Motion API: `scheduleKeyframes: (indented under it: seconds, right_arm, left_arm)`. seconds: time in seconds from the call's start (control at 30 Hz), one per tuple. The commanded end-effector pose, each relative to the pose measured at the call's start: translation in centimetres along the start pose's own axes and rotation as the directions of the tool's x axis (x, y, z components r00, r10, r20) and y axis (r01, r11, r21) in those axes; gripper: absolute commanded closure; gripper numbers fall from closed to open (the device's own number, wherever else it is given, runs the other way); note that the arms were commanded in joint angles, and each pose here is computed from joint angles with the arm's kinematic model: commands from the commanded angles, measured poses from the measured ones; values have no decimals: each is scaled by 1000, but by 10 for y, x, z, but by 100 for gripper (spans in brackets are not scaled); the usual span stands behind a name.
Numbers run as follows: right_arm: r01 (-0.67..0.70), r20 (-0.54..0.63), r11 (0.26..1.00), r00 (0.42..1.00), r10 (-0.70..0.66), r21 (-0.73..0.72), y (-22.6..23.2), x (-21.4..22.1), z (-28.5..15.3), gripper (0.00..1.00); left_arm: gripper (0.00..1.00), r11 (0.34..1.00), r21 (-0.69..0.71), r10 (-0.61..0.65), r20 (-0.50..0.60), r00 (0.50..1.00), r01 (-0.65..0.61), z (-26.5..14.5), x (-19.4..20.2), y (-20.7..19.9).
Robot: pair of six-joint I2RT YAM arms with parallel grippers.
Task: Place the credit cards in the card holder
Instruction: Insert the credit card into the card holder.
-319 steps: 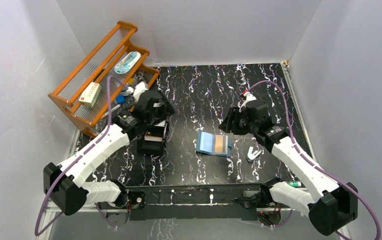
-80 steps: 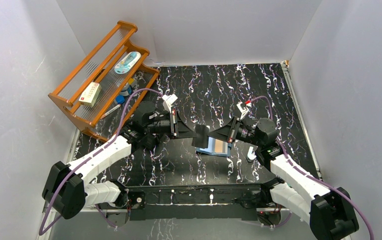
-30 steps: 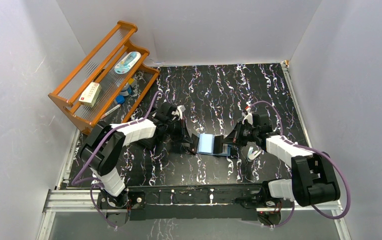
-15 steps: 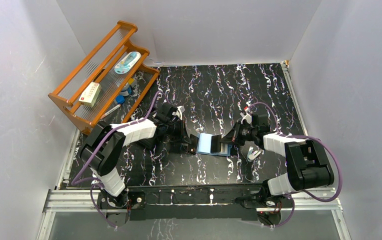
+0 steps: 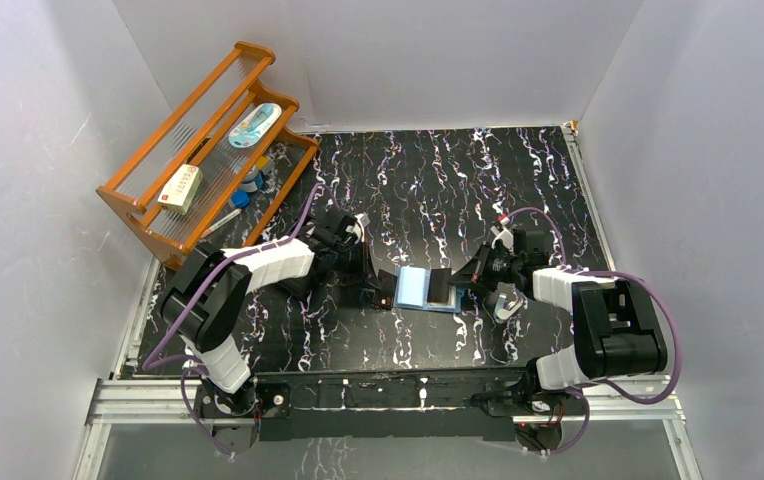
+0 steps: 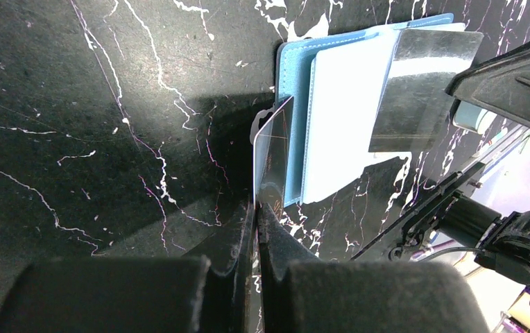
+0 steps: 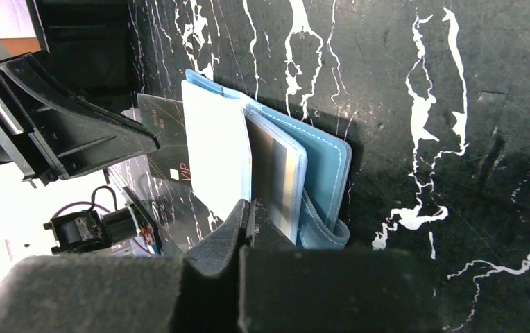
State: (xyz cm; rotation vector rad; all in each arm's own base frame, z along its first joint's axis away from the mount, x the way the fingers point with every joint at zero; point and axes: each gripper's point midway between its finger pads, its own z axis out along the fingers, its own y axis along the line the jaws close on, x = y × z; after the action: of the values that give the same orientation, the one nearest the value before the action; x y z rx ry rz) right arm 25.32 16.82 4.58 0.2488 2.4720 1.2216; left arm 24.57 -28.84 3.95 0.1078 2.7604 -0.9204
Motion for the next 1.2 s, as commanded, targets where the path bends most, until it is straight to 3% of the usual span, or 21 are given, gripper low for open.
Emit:
scheduleKeyframes:
  seconds: [0.0, 0.37, 1.17]
  right_arm:
    - [16, -18, 999, 1000, -16, -38, 0, 5, 1, 100]
    - [7, -33, 995, 999, -10, -99, 3, 8, 6, 100]
    - [31, -23, 997, 999, -33, -72, -4, 6, 18, 100]
  left_arm:
    - [100, 998, -57, 2, -30, 1000, -4, 1, 7, 9]
    - [100, 998, -58, -1, -45, 999, -2, 5, 12, 7]
    - [100, 998, -68, -8, -51, 999, 5, 6, 18, 9]
